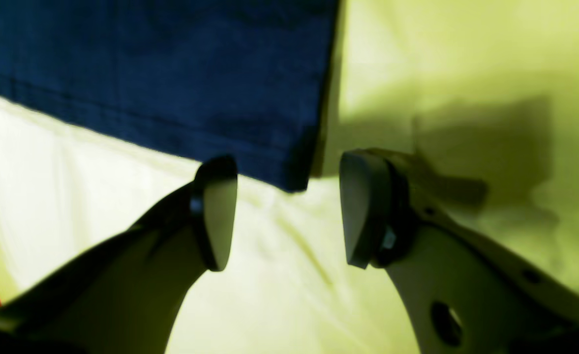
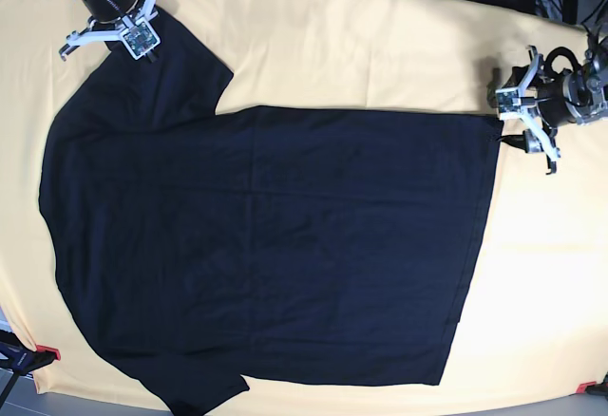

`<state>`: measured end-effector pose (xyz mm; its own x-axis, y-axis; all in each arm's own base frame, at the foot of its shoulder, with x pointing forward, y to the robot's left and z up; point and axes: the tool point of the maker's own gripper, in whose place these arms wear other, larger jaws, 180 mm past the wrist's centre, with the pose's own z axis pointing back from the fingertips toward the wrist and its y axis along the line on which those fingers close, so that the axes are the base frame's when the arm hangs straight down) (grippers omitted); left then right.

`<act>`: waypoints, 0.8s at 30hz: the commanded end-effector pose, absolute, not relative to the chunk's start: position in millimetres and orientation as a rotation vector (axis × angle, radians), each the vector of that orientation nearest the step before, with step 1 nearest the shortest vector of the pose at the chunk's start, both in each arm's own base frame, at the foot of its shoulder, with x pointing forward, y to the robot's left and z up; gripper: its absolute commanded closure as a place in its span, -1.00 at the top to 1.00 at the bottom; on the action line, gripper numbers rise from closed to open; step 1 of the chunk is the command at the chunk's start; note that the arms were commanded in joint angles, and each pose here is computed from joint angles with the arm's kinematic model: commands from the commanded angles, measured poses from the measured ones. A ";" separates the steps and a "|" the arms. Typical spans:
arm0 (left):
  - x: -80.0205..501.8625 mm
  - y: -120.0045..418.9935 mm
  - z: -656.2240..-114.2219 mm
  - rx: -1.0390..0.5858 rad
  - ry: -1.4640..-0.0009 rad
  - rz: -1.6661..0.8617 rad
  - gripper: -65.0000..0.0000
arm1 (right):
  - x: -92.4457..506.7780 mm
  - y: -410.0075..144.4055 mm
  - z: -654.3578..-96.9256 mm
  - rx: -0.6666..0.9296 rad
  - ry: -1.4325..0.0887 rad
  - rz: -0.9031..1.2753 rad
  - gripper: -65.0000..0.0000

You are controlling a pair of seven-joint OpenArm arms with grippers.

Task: Fold the T-shirt properly
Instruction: 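Move both grippers down toward the shirt's shoulder and hem corners, then grasp the shirt edges with both grippers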

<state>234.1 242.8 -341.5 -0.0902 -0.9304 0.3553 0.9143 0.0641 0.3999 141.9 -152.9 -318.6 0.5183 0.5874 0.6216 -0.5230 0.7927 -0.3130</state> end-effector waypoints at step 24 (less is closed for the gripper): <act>248.0 240.5 -351.6 0.012 -0.559 -1.643 -0.20 | 143.8 -150.9 -312.3 -0.086 -0.808 0.670 -1.00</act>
<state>246.4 234.1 -357.1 -0.1542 -0.9319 0.3283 0.9329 -0.0279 0.3590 141.9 -152.9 -318.6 0.5185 0.5874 0.6213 -0.5230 0.7927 -0.3130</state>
